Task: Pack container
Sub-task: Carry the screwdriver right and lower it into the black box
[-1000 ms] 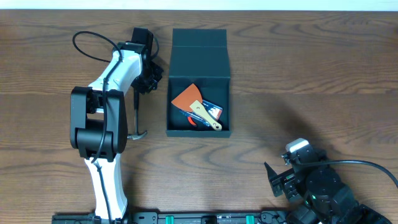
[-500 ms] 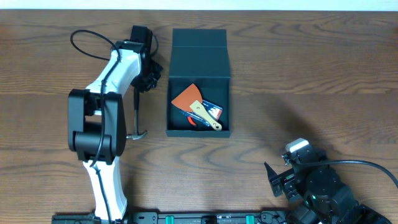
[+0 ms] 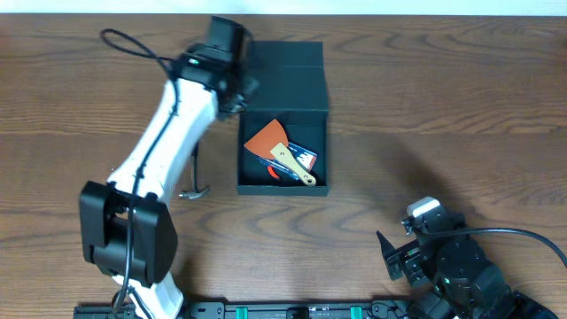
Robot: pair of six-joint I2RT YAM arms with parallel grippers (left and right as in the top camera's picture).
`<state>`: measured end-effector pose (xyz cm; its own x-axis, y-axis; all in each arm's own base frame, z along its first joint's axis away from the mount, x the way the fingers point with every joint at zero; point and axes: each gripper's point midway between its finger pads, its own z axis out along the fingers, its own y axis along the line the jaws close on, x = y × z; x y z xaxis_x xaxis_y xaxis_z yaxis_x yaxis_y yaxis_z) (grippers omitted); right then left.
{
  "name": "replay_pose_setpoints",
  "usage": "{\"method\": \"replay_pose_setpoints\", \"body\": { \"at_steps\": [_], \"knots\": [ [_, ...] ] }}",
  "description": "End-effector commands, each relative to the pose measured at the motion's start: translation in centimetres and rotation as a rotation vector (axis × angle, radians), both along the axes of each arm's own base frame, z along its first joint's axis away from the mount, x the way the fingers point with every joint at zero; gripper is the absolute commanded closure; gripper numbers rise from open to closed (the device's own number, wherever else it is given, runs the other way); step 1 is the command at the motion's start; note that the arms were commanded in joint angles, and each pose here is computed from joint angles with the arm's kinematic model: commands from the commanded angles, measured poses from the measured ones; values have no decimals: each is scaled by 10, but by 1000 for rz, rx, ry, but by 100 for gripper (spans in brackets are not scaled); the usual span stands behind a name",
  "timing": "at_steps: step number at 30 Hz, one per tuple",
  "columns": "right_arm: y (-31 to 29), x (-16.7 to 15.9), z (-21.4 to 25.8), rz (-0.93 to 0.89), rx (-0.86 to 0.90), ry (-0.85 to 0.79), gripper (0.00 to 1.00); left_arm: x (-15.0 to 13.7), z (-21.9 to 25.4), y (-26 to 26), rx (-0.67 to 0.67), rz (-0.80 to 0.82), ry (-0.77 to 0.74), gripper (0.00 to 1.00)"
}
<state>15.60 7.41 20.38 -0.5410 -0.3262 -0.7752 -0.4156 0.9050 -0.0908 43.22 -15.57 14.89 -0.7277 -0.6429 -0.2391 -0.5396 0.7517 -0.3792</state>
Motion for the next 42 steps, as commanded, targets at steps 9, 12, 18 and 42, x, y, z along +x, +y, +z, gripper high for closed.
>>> {"method": "replay_pose_setpoints", "body": {
  "at_steps": [9, 12, 18, 42],
  "knots": [
    [-3, 2, 2, -25, 8, -7, 1, -48, 26, -116, -72, -22, -82, 86],
    [-3, 2, 2, -25, 8, -7, 1, -56, 28, -129, -91, 66, -101, 85],
    [-3, 2, 2, -25, 8, -7, 1, -66, 29, -140, -164, 265, -106, 85],
    [-3, 2, 2, -25, 8, -7, 1, -55, -70, -141, -186, 566, 99, 85]
  ]
}}
